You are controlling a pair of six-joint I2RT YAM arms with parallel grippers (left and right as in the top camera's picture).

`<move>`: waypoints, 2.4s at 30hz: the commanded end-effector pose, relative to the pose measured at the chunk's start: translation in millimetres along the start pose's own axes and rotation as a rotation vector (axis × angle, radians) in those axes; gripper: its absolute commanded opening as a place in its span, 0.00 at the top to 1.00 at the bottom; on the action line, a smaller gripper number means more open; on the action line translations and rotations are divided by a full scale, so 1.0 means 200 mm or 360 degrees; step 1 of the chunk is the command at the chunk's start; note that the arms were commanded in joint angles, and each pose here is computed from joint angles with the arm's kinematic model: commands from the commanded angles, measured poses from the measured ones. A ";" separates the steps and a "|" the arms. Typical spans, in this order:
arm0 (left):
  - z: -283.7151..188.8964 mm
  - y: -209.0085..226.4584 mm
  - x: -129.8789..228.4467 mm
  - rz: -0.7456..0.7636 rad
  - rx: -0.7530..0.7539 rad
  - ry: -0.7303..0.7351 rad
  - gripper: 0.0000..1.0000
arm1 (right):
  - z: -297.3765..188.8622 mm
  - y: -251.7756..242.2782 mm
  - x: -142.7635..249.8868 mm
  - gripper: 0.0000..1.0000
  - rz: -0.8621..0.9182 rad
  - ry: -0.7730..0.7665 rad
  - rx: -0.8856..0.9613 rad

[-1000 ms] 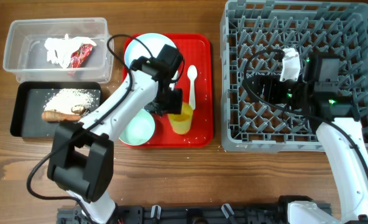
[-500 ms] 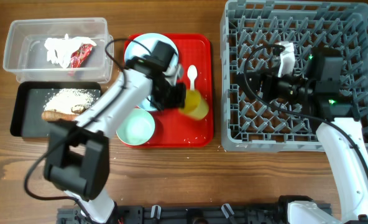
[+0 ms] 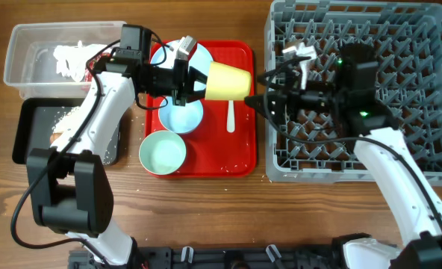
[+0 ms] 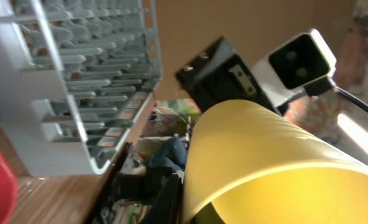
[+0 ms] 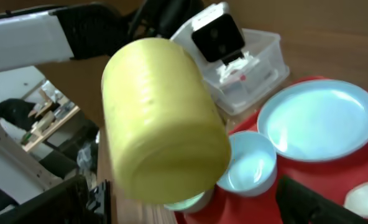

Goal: Sort waste into correct bins and load items into the dishwasher rack
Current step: 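Lift the yellow cup with the left gripper toward the right gripper, then take the yellow cup with the right gripper and place it in the rack, then grasp a light-blue bowl with the right gripper and lift it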

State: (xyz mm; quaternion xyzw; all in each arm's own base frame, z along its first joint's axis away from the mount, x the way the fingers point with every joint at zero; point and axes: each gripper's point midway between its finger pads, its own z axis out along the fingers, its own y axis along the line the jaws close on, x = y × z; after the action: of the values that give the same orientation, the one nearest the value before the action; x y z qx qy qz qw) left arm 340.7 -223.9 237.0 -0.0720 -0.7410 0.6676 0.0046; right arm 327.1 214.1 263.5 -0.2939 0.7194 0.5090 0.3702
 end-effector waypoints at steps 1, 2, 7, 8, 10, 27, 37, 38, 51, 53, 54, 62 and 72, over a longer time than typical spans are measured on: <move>-0.01 -0.13 0.03 0.0069 0.0122 0.0038 0.96 | 0.05 0.05 -0.04 0.04 -0.0067 -0.0013 -0.0106; 0.01 -0.15 0.05 0.0069 0.0146 0.0063 0.96 | 0.06 0.04 -0.05 0.04 -0.0089 -0.0029 -0.0112; 0.07 -0.16 0.08 0.0069 0.0153 0.0114 0.96 | 0.06 0.07 -0.11 0.19 -0.0145 -0.0084 -0.0158; 0.07 -0.16 0.08 0.0070 0.0154 0.0113 0.96 | 0.06 0.08 -0.11 0.19 -0.0145 -0.0083 -0.0161; 0.07 -0.16 0.08 0.0070 0.0154 0.0113 0.96 | 0.08 0.10 -0.10 0.24 -0.0155 -0.0071 -0.0186; 0.07 -0.08 0.05 0.0079 0.0010 0.0067 0.73 | -0.29 -0.34 -0.12 0.53 0.0131 -0.0207 0.0327; -0.14 0.47 -0.15 0.0097 -0.1120 -0.0295 0.67 | -0.65 -0.46 0.03 0.52 0.0565 0.0018 0.1386; -0.17 0.50 -0.16 0.0098 -0.1182 -0.0316 0.67 | -0.67 -0.43 0.07 0.53 0.0606 0.0109 0.1477; -0.37 0.65 -0.21 0.0091 -0.1637 -0.0454 0.62 | -0.59 -0.39 0.80 0.52 0.1183 0.1112 0.1668; -0.37 0.65 -0.21 0.0091 -0.1637 -0.0454 0.62 | -0.57 -0.42 0.85 0.52 0.1224 0.1175 0.1667; -0.37 0.65 -0.21 0.0091 -0.1637 -0.0454 0.62 | -0.56 -0.43 0.86 0.50 0.1234 0.1197 0.1665; -0.37 0.65 -0.21 0.0092 -0.1642 -0.0456 0.61 | -0.53 -0.44 0.79 0.21 0.1177 0.1148 0.1648; -0.71 0.53 -0.22 0.0034 -0.1837 -0.0700 0.57 | -0.03 -0.31 0.12 0.25 0.0708 0.0526 0.1192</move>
State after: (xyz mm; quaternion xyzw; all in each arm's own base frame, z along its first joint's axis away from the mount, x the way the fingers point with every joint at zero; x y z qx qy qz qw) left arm 398.8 -123.2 105.5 0.0358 -0.9705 0.1998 -0.1298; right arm 358.2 141.0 199.4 -0.0312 0.9643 0.1806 0.1914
